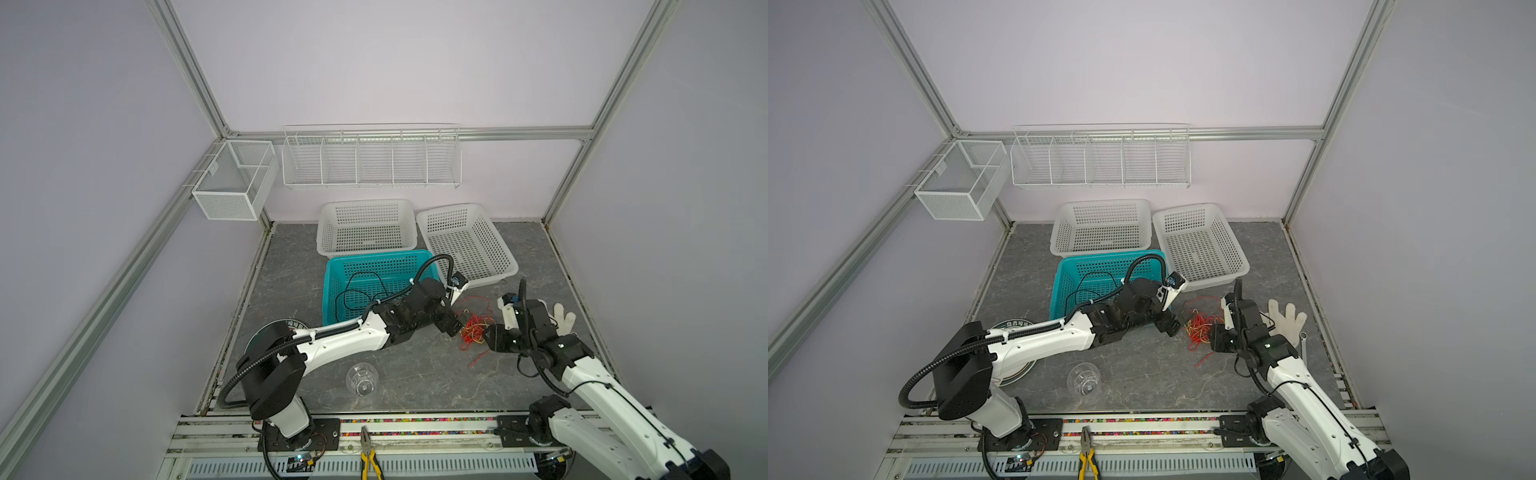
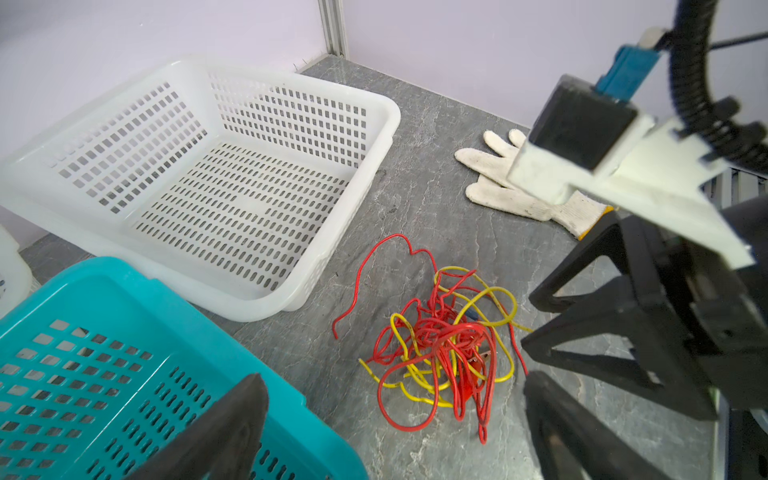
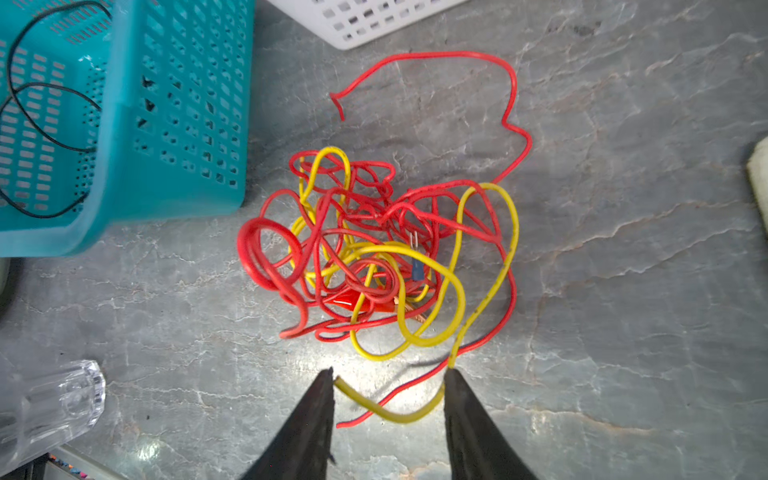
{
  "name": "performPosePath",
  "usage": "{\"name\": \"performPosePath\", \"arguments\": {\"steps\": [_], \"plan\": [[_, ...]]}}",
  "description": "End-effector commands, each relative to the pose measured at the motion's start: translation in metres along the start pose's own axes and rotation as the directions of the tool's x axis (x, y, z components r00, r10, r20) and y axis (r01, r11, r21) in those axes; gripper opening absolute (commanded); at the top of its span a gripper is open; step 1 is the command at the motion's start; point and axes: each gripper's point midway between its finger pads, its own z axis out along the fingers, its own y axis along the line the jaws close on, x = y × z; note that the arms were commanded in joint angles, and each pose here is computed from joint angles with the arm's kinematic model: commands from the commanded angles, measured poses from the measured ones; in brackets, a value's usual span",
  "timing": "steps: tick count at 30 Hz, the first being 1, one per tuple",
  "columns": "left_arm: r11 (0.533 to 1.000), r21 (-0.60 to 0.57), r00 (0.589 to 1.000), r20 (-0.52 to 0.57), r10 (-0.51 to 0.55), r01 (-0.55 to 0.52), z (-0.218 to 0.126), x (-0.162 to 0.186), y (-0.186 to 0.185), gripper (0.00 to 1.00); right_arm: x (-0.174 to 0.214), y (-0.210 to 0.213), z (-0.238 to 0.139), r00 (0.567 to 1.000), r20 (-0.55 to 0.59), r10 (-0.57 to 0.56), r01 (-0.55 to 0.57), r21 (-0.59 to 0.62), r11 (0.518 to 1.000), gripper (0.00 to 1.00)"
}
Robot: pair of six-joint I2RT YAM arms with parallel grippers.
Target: Untangle the cables
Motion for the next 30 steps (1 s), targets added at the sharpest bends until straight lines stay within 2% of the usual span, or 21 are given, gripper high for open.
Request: {"name": "performPosePath", "arguments": {"steps": [1, 8, 9, 13, 17, 20, 30], "plan": [[1.0, 0.014, 0.999, 0.032, -0.002, 0.001, -0.003, -0.008, -0.004, 0.96, -0.006, 0.004, 0.005, 0.999, 0.032, 0.006, -0.006, -0.016, 1.0, 0.39], [1.0, 0.005, 1.0, 0.031, 0.004, -0.004, -0.004, -0.006, -0.002, 0.96, -0.017, 0.009, 0.004, 0.998, 0.064, -0.011, 0.013, -0.017, 1.0, 0.07], [1.0, 0.003, 1.0, 0.03, 0.005, -0.005, -0.003, -0.005, -0.002, 0.96, -0.019, 0.01, 0.003, 0.997, 0.071, -0.015, 0.016, -0.016, 1.0, 0.06], [1.0, -0.007, 1.0, 0.024, 0.01, -0.009, -0.002, -0.002, 0.0, 0.96, -0.027, 0.012, -0.003, 0.995, 0.099, -0.017, 0.018, -0.011, 1.0, 0.09], [1.0, -0.017, 1.0, 0.019, 0.016, -0.016, -0.002, 0.001, 0.002, 0.96, -0.039, 0.02, -0.008, 0.991, 0.132, -0.029, 0.034, -0.037, 0.999, 0.28], [1.0, -0.024, 1.0, 0.016, 0.018, -0.018, -0.002, 0.002, 0.003, 0.96, -0.049, 0.033, -0.011, 0.986, 0.159, -0.043, 0.058, -0.089, 0.994, 0.37], [0.999, -0.042, 1.0, 0.005, 0.022, -0.022, -0.006, 0.01, 0.006, 0.96, -0.064, 0.045, 0.005, 0.986, 0.159, -0.047, 0.066, -0.117, 0.991, 0.37]]}}
